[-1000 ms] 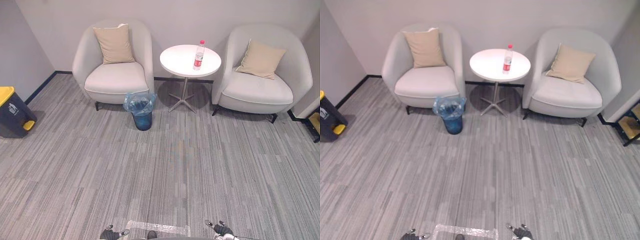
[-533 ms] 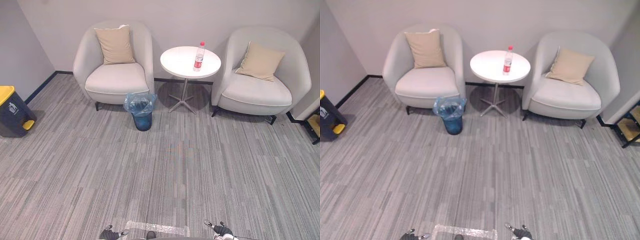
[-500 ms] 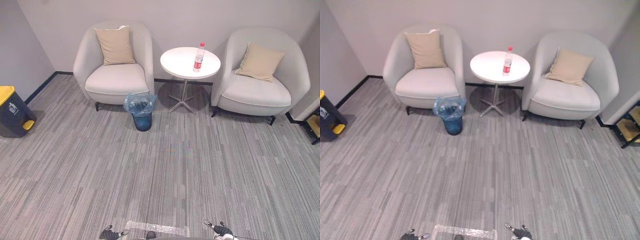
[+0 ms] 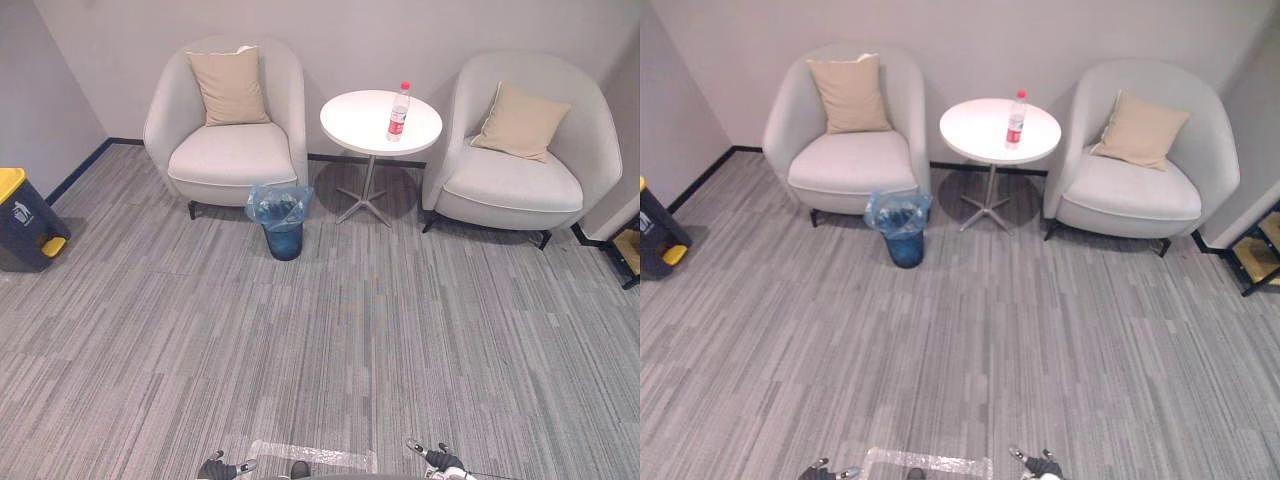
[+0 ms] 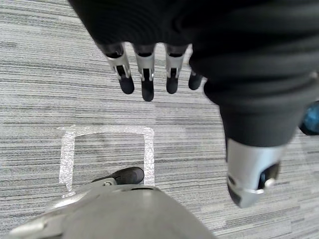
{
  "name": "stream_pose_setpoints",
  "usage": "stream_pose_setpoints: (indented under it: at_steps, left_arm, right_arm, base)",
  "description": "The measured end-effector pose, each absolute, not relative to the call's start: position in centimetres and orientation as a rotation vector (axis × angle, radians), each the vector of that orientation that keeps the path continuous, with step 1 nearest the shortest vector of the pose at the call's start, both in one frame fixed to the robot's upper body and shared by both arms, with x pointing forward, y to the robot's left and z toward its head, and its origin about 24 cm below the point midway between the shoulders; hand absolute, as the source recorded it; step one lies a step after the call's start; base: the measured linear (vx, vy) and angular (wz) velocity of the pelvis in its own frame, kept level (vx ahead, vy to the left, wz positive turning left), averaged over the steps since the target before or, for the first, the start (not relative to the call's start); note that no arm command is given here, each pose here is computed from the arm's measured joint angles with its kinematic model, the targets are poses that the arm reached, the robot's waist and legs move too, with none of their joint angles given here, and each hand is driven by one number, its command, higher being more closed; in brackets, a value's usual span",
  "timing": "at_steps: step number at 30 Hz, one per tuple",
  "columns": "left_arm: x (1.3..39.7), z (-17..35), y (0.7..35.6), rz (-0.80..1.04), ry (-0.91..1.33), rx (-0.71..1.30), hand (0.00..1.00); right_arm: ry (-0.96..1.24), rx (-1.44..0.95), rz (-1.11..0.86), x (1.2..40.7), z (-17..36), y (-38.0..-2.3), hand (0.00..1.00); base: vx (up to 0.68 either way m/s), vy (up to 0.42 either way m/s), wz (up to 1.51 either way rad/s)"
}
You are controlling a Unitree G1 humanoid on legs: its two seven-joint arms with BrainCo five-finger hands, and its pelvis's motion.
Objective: Gather rubbish on tea table into small bin, then transfer packed bag to large trash can.
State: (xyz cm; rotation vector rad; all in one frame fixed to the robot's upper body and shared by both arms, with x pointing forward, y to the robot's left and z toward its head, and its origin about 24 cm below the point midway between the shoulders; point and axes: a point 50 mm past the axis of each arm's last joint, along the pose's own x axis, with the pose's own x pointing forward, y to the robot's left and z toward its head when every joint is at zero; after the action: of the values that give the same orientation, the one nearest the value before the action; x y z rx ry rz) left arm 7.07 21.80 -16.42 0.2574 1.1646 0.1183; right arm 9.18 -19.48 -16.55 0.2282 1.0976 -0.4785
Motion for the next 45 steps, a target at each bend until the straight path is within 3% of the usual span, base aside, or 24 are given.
stream_pose_setpoints:
  at_steps: [18, 25, 34, 45]
  left_arm:
    - [9.3, -15.4, 22.1, 0.338, 1.032, 0.043, 0.00]
    - [11.0, -14.8, 22.5, 0.325, 0.979, 0.070, 0.00]
    - [14.0, -14.7, 16.5, 0.193, 0.928, -0.041, 0.00]
    - [14.4, -14.6, 16.1, 0.239, 0.911, -0.103, 0.00]
  right_arm:
    - [1.013, 0.215, -0.514, 11.0, -15.7, -20.1, 0.00]
    - [0.966, 0.273, -0.442, 12.7, -15.3, -17.1, 0.00]
    - [0.864, 0.253, -0.382, 14.8, -14.1, -16.9, 0.00]
    - [0.877, 0.177, -0.359, 15.3, -14.2, -18.1, 0.00]
  base:
    - [0.18, 0.076, -0.21]
    - [0.53, 0.234, -0.28]
    - [0.37, -0.048, -0.03]
    - [0.39, -0.238, 0.09]
